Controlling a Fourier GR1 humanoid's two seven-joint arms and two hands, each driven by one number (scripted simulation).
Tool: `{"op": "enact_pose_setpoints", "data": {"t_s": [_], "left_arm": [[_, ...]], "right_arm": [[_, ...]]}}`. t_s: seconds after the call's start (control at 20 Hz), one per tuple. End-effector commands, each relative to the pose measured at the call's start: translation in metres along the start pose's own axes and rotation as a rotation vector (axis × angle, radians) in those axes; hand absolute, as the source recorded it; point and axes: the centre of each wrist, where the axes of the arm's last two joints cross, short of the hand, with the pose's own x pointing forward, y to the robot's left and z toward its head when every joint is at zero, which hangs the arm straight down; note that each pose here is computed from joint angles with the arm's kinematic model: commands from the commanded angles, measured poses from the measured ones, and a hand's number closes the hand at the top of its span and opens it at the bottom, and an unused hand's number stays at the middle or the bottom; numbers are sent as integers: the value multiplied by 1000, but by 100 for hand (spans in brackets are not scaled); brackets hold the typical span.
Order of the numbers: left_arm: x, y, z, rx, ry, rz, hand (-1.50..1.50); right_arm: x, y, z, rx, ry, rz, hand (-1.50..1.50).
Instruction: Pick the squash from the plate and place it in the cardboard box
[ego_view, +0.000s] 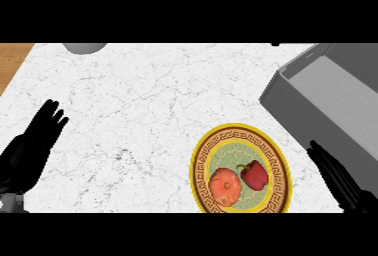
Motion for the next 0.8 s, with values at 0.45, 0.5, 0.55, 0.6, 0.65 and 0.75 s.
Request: {"op": "enact_pose_setpoints", "data": {"t_s": [0.45,0.5,0.55,0.6,0.65,0.75], "left_arm": [[14,-6,-7,-35,-16,4,0],[7,2,-11,-38,-2,3,0],[10,-6,-22,-28,-7,11,0],[21,-10,-14,-23,1,16,0],[9,11,-14,-16,-3,0,0],[7,9,-18,-19,18,15,0]], "right_arm": [[90,26,-31,348,318,182,-150],[99,4,-31,341,311,175,-150],[102,31,-42,371,331,174,-150],[102,27,-55,373,349,166,-150],[105,30,-57,384,365,176,-150],[94,22,-76,380,382,172,-150]]}}
